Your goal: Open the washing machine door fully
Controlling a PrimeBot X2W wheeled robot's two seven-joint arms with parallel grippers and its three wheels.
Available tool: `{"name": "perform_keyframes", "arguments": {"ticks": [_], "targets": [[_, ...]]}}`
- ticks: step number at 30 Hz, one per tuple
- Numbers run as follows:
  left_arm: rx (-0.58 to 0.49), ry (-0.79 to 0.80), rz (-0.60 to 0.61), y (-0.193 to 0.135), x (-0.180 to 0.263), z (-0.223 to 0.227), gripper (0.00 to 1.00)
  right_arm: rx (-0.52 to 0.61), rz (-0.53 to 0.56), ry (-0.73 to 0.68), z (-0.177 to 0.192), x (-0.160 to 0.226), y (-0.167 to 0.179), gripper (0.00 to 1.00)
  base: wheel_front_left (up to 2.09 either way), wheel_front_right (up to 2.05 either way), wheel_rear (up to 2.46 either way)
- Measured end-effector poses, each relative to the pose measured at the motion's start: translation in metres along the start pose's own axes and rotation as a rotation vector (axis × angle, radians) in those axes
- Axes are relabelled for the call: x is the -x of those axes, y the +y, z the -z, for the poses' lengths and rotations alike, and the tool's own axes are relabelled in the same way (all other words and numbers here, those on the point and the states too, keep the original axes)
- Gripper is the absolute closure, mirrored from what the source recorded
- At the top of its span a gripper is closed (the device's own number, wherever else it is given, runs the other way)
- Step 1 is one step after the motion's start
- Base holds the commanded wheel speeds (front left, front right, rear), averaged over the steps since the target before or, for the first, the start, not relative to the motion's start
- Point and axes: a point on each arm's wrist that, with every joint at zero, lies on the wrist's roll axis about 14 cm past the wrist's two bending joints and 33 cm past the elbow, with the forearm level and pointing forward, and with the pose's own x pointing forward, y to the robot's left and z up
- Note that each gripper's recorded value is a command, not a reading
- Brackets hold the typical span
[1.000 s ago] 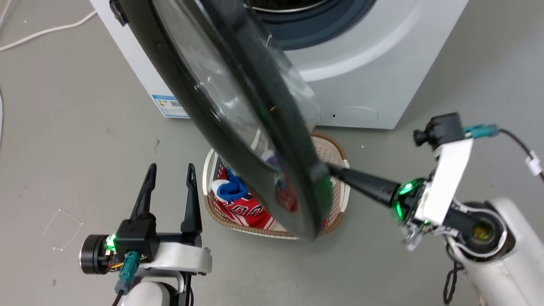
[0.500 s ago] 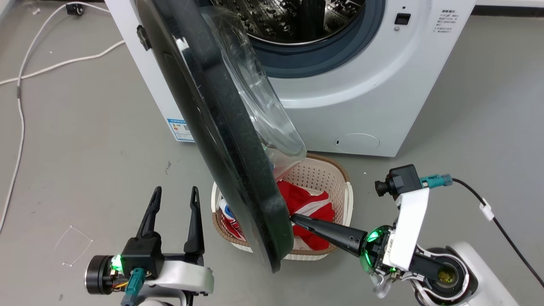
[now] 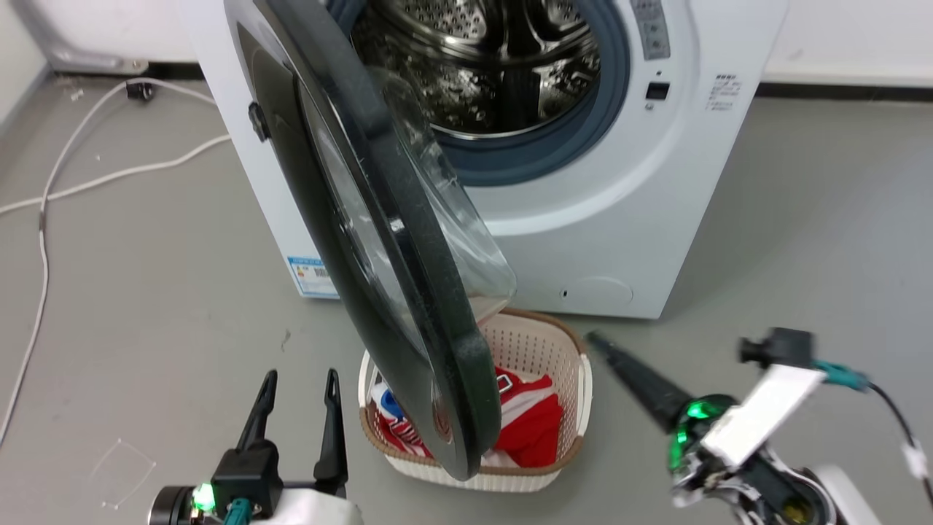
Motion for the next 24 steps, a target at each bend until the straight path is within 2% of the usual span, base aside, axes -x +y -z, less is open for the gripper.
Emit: {"name": "perform_keyframes", "arguments": {"ticks": [4, 10, 13, 16, 20, 24], "targets": [[-0.004, -0.011, 0.005, -0.001, 0.008, -0.004, 0.0, 0.02, -0.01, -0.237, -0.038, 0.021, 0.008, 1.0, 0.0, 0.0, 0.0], [-0.003, -0.02, 0.019, -0.005, 0.009, -0.007, 0.0, 0.136, -0.004, -0.523, -0.083, 0.054, 0.019, 1.0, 0.0, 0.0, 0.0], [-0.003, -0.024, 0.023, -0.006, 0.009, -0.008, 0.0, 0.23, 0.023, -0.653, -0.099, 0.074, 0.02, 1.0, 0.0, 0.0, 0.0], [-0.003, -0.026, 0.023, -0.006, 0.011, -0.008, 0.0, 0.412, 0.068, -0.748, -0.107, 0.095, 0.022, 1.0, 0.0, 0.0, 0.0], [-0.002, -0.028, 0.028, -0.008, 0.012, -0.009, 0.0, 0.659, 0.132, -0.772, -0.106, 0.109, 0.024, 1.0, 0.0, 0.0, 0.0], [-0.002, -0.035, 0.032, -0.009, 0.012, -0.011, 0.0, 0.953, 0.161, -0.821, -0.108, 0.12, 0.05, 1.0, 0.0, 0.0, 0.0]]}}
